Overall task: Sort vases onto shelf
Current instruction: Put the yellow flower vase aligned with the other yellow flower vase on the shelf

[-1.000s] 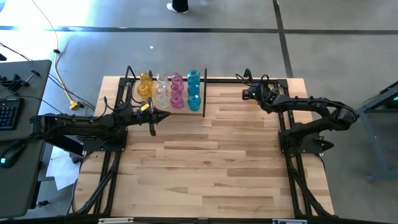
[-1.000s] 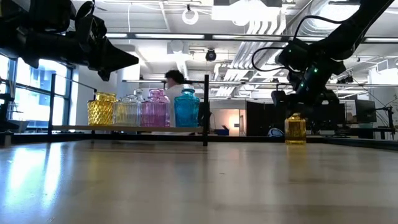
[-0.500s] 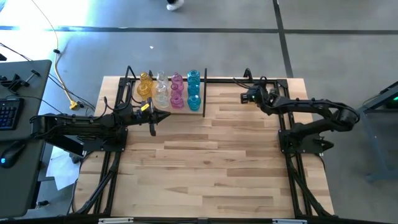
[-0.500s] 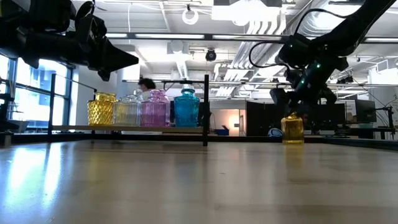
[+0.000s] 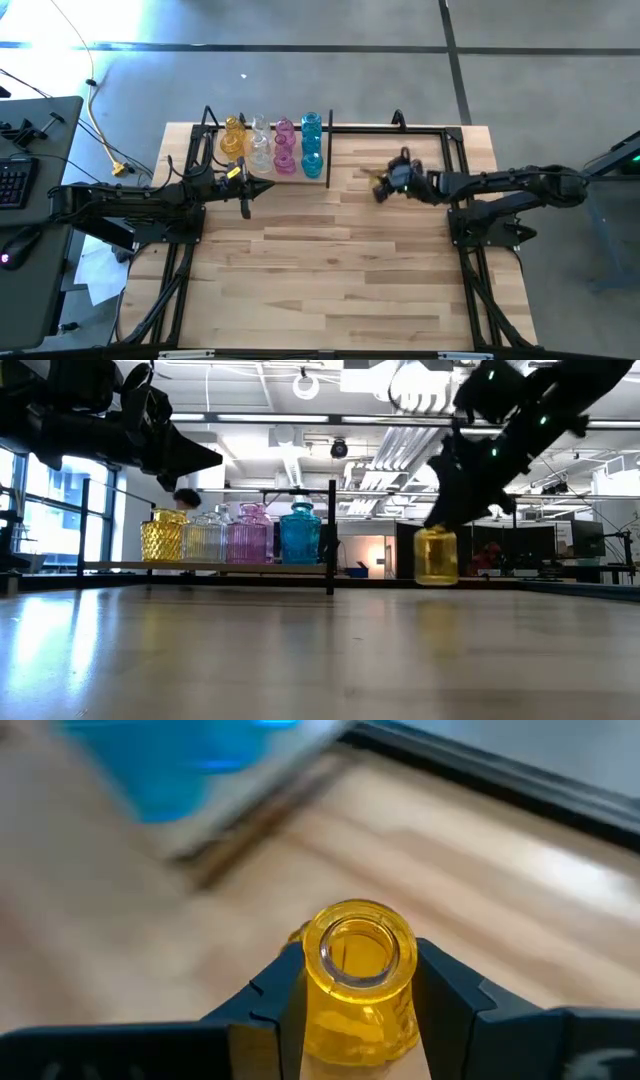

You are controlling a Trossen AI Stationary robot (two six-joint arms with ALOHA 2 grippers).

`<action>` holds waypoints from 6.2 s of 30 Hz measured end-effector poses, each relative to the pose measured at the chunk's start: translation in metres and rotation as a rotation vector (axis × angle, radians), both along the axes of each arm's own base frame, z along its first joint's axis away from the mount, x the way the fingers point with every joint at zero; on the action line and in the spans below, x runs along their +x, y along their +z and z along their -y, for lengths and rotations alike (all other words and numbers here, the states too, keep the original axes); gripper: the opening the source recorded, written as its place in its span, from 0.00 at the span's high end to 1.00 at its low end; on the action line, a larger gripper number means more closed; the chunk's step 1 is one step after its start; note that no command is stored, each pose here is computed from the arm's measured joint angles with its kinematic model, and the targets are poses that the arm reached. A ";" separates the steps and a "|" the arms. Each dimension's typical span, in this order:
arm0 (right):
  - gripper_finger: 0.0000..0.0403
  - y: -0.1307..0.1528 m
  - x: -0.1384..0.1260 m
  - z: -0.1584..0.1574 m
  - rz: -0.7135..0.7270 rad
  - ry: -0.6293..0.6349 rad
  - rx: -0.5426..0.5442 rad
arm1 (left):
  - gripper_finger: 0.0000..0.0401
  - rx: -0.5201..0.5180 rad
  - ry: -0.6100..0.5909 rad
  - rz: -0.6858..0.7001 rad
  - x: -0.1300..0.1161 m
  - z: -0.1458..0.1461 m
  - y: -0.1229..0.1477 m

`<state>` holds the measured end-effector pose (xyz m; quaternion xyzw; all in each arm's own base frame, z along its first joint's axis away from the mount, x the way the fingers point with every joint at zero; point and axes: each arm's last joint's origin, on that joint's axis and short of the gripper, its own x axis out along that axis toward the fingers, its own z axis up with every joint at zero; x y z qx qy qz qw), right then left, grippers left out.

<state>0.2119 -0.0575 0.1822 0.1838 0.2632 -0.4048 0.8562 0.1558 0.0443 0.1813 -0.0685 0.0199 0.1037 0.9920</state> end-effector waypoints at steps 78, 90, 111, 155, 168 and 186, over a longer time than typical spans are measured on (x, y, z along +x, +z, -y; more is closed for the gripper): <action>0.42 0.019 0.266 -0.108 -0.007 0.842 -0.291 | 1.00 0.056 0.006 0.009 0.000 0.000 0.002; 0.67 0.066 0.207 -0.131 -0.328 0.851 -0.314 | 1.00 0.053 0.001 -0.003 0.000 0.000 0.001; 0.99 0.030 0.109 -0.075 -0.042 0.710 -0.369 | 1.00 -0.103 -0.134 -0.331 0.018 0.019 0.039; 1.00 0.042 0.070 -0.048 -0.024 0.643 -0.426 | 0.68 -0.235 -0.261 -1.230 0.115 0.017 0.040; 1.00 0.042 0.070 -0.048 -0.028 0.644 -0.425 | 0.91 -0.189 -0.304 -1.253 0.116 0.017 0.036; 1.00 0.042 0.070 -0.048 -0.028 0.644 -0.424 | 0.96 -0.194 -0.124 -1.363 0.056 -0.012 0.075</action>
